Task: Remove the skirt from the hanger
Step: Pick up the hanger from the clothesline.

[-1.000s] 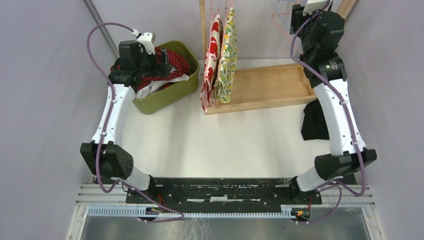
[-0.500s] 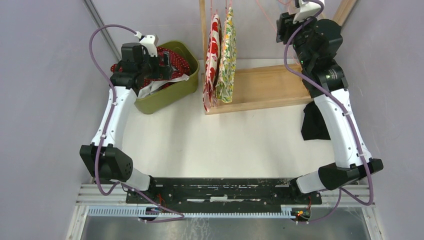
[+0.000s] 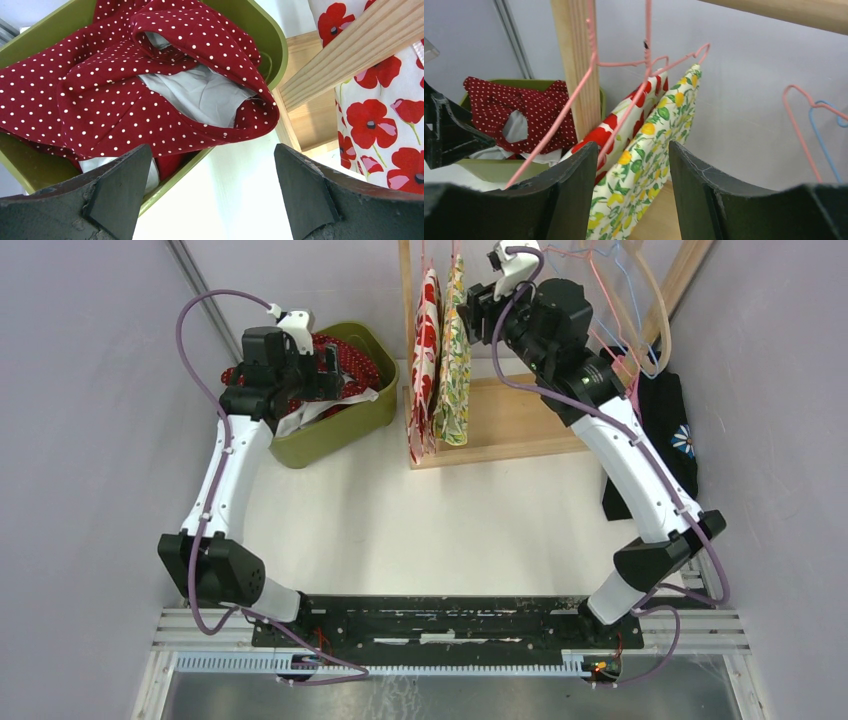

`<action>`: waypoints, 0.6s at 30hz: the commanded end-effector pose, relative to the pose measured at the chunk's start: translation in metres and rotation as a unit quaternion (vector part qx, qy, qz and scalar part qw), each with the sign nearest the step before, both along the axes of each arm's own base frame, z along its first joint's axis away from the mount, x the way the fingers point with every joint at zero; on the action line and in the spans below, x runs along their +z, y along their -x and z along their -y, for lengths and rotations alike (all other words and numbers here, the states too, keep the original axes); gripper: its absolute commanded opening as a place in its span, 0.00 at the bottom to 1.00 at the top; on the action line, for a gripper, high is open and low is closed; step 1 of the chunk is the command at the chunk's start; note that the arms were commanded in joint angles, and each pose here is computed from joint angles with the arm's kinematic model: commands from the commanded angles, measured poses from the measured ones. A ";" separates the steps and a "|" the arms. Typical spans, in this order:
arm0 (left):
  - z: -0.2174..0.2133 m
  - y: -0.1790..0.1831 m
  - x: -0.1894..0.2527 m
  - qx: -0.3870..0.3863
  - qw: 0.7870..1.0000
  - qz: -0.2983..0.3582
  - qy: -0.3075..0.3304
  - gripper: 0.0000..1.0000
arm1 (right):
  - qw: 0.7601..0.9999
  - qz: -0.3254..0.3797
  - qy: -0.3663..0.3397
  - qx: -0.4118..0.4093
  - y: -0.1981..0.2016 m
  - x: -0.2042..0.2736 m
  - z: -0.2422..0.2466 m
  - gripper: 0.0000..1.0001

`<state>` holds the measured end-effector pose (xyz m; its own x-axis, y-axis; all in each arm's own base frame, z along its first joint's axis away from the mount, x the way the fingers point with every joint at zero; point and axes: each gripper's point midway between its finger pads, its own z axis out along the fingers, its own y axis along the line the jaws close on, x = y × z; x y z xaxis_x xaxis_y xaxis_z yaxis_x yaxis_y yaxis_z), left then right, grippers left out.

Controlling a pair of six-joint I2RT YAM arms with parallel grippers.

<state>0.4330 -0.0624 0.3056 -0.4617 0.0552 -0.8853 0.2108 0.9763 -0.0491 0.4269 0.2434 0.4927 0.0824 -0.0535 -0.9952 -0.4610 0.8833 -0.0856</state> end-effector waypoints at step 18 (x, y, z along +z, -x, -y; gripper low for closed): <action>0.005 0.021 0.042 -0.016 0.998 0.059 -0.013 0.99 | 0.994 0.062 -0.022 -0.083 -0.054 0.019 -0.026 0.60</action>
